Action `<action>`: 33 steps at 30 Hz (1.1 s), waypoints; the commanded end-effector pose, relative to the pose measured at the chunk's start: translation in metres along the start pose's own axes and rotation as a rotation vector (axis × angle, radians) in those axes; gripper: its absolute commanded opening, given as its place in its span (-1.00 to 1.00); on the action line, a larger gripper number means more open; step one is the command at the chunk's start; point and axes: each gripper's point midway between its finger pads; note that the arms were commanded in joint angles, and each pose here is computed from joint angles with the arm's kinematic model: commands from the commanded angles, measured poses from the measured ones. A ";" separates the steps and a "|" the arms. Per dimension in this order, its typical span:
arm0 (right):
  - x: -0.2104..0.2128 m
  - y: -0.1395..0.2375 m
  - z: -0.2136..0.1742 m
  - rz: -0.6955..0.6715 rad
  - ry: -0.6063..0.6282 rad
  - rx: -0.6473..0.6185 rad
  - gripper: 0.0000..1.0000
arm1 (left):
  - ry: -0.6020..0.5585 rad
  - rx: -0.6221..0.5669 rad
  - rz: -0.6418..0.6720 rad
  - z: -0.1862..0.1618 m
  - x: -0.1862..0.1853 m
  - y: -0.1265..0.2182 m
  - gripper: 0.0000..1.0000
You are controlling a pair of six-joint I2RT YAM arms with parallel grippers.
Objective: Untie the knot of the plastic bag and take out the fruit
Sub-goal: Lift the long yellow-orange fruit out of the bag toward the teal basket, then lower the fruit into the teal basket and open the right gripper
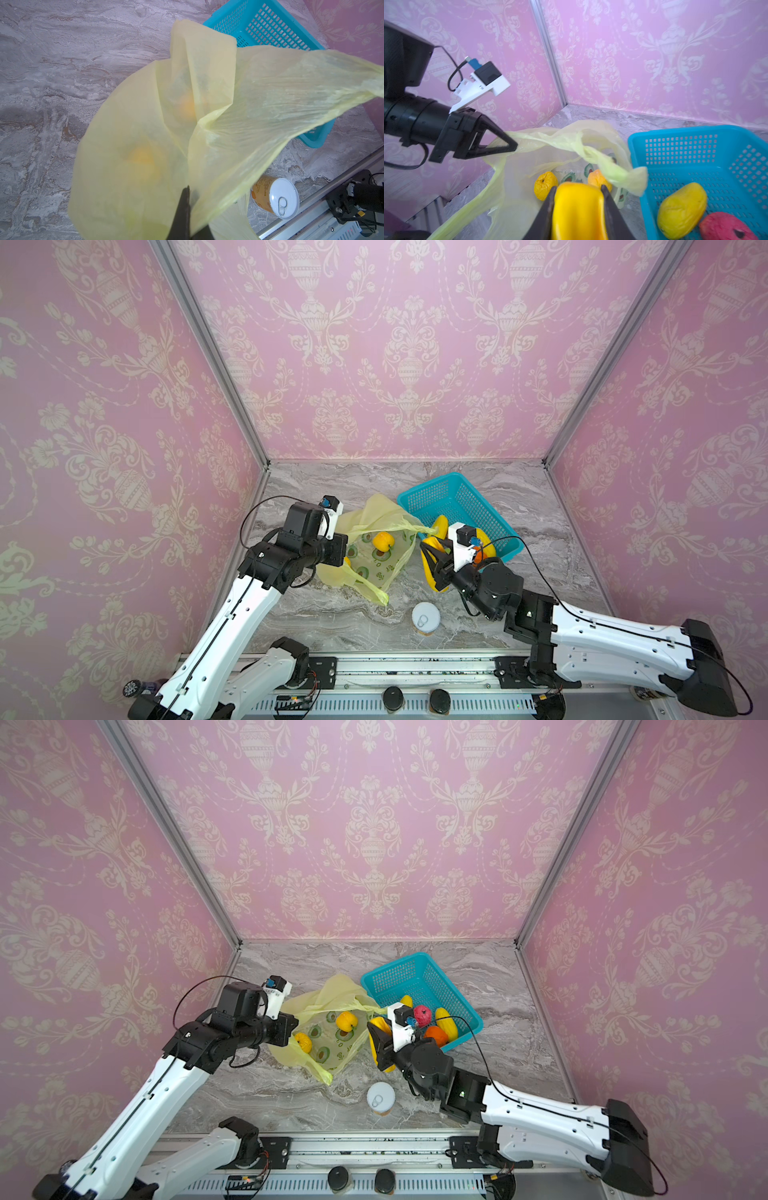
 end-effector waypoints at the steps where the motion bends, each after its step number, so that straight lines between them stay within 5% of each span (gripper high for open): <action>1: -0.064 0.009 -0.019 -0.250 0.021 0.076 -1.00 | 0.021 0.019 0.043 -0.006 0.010 -0.001 -1.00; 9: -0.158 0.018 -0.059 -0.585 -0.125 0.204 -0.96 | 0.022 0.017 0.048 -0.006 0.011 0.000 -1.00; 21: -0.189 -0.038 -0.127 -0.652 -0.140 0.519 -1.00 | 0.023 0.015 0.053 -0.006 0.012 -0.001 -1.00; 33: -0.217 -0.069 -0.178 -0.706 -0.184 0.681 -1.00 | 0.027 0.018 0.055 -0.006 0.013 -0.002 -1.00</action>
Point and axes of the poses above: each gripper's point midway between its finger pads, its own y axis back along the fingers, its own x axis along the line the jaws close on, z = x × y, and after that the axes turned 7 degrees about y, right-handed
